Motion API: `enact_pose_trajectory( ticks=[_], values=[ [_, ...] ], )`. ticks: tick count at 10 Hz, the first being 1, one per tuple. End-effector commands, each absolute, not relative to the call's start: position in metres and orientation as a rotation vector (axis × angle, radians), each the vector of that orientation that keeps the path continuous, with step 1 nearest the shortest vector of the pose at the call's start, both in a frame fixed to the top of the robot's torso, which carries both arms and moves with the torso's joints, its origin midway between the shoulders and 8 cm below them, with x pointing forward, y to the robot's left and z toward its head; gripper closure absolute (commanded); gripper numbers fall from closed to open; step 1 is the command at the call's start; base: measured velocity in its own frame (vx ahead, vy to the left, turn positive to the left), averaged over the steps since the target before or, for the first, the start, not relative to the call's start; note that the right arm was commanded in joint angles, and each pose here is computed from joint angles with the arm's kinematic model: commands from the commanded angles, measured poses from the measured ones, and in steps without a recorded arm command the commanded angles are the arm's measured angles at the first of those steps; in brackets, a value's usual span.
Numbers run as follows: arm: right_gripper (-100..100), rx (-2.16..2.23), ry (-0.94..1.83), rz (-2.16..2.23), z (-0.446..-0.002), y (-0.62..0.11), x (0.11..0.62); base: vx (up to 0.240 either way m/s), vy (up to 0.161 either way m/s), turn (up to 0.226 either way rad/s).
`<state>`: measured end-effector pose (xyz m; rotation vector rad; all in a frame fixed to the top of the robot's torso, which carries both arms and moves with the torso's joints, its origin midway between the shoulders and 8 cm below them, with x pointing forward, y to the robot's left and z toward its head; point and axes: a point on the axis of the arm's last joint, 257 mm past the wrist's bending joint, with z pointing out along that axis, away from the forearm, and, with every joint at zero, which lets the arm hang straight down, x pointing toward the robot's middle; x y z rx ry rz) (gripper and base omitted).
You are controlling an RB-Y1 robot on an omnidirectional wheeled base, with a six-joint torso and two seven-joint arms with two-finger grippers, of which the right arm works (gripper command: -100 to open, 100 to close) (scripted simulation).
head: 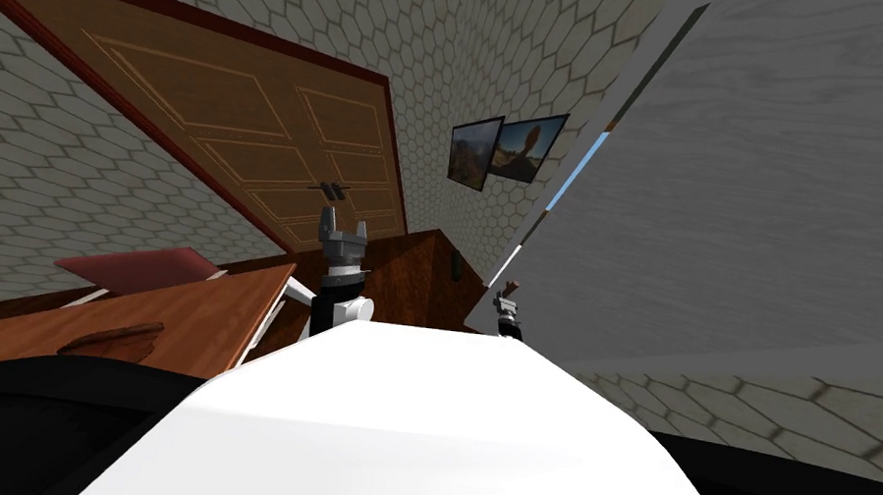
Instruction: Pull the door open
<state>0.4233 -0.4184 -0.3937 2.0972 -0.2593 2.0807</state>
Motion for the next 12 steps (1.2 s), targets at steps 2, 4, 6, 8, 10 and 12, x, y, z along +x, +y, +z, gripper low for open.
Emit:
enact_pose_trajectory(
  ticks=[2, 4, 6, 8, 10, 12],
  values=[
    [100, 2.110, -0.223, 2.110, -0.391, -0.412, 0.422, -0.215, -0.002, 0.062],
    [100, 2.128, -0.206, 2.107, -0.395, -0.411, 0.418, -0.116, -0.017, 0.049],
    [100, 2.138, -0.178, 2.125, -0.394, -0.407, 0.415, -0.220, -0.035, 0.086],
    [100, 2.151, -0.146, 2.145, -0.393, -0.403, 0.412, -0.223, -0.033, 0.094],
    [100, 2.165, -0.116, 2.164, -0.392, -0.399, 0.408, -0.188, -0.039, 0.071],
    [100, 2.179, -0.090, 2.179, -0.392, -0.396, 0.405, -0.184, -0.054, 0.072]
  ],
)
